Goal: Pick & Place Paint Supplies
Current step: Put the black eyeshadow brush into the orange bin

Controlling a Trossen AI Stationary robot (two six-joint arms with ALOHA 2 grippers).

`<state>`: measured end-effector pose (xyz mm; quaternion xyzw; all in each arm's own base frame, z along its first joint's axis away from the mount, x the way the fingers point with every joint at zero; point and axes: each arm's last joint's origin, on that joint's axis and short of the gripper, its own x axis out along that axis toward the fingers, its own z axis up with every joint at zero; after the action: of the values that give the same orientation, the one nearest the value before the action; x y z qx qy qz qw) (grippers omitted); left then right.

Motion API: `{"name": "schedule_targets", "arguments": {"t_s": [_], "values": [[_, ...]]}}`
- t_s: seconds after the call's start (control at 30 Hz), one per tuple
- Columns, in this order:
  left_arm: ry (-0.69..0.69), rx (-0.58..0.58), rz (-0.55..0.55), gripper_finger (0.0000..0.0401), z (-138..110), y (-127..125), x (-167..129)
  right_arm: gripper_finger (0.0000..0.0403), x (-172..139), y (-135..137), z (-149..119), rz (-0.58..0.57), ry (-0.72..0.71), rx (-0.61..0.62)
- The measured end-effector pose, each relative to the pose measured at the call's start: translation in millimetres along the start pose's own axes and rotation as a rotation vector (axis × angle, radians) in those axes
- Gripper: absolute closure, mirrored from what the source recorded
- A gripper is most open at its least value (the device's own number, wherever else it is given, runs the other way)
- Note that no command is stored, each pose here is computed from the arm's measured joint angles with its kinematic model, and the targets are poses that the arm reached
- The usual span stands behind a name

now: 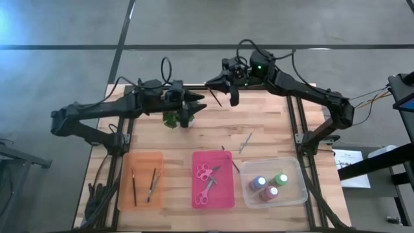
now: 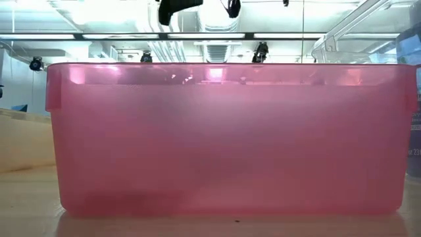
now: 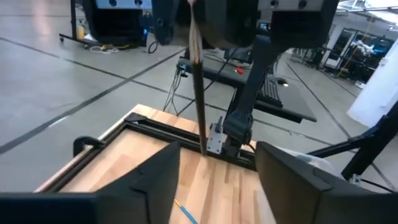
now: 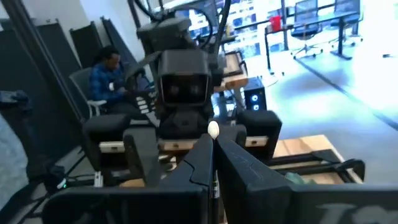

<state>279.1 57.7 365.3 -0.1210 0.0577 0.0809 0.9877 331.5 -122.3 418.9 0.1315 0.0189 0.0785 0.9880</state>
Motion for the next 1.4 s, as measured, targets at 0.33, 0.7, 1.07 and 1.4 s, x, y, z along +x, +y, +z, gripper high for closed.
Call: {"name": "schedule_targets", "arguments": {"t_s": [0.33, 0.7, 1.07, 1.4], "values": [[-0.010, 0.020, -0.004, 0.0209, 10.4, -0.9, 23.2, 0.0396, 13.9, 10.8, -4.3, 0.048, -0.021, -0.015], [0.075, 0.016, 0.003, 0.0383, 23.5, -5.2, 19.1, 0.0395, 13.7, 12.7, -3.6, 0.049, -0.025, -0.021], [0.287, -0.002, 0.018, 0.0383, 19.2, -6.4, 7.8, 0.0342, 8.5, 11.4, 0.2, 0.114, -0.015, 0.149], [0.850, -0.242, 0.012, 0.0383, -7.2, -40.7, -61.3, 0.0180, 2.0, 18.2, 5.0, 0.173, 0.000, 0.162]]}}
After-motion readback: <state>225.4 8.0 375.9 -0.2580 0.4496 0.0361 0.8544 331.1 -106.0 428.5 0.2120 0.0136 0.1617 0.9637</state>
